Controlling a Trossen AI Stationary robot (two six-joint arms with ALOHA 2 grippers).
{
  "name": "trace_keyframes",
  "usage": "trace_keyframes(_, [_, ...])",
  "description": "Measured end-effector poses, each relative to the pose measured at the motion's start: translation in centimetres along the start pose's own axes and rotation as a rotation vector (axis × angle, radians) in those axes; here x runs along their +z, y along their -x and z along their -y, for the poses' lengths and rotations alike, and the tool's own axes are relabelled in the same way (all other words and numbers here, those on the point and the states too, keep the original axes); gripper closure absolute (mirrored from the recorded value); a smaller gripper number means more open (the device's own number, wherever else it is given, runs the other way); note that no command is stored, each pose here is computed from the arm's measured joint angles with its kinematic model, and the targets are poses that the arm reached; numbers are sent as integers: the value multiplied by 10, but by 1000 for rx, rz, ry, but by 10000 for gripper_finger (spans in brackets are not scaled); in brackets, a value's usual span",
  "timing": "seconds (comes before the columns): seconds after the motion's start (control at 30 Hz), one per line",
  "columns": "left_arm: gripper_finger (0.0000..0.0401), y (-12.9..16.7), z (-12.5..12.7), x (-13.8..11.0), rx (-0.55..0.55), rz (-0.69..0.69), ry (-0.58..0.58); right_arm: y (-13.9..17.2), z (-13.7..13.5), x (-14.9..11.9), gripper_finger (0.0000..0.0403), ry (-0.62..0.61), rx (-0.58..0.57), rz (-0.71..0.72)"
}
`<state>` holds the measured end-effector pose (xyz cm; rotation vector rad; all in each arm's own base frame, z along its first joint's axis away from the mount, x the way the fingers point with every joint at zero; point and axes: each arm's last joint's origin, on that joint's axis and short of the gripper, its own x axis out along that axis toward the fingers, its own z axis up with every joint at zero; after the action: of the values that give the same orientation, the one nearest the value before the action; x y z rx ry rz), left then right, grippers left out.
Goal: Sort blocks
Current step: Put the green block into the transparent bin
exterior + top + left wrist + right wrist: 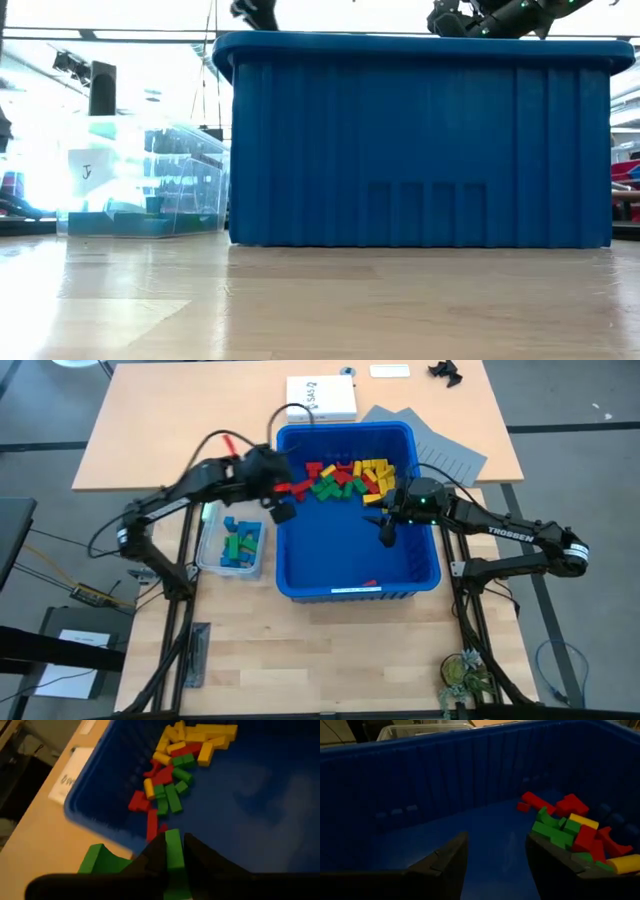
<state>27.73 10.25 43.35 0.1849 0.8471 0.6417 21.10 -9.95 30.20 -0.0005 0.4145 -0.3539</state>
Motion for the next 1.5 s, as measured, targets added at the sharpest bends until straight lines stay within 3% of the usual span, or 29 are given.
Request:
trace_keyframes(0.23, [345,22,3,-62,70,-7,165,0,0,0,206,-1,0,0])
trace_keyframes(0.43, [345,22,11,-120,68,-66,427,0,0,2,206,0,-2,18])
trace_keyframes(0.6, [345,15,20,-148,40,-140,635,0,1,5,206,2,-5,51])
trace_keyframes(0.7, [345,7,25,-161,62,-222,670,0,1,6,206,3,-6,56])
trace_keyframes(1.07, [338,-12,39,-186,99,-365,692,0,1,5,206,3,-6,56])
trace_keyframes(1.33, [212,-12,34,-186,100,-378,684,0,1,6,206,7,-6,56])
trace_keyframes(1.5, [158,9,17,-159,32,-270,699,0,1,5,206,25,-6,56])
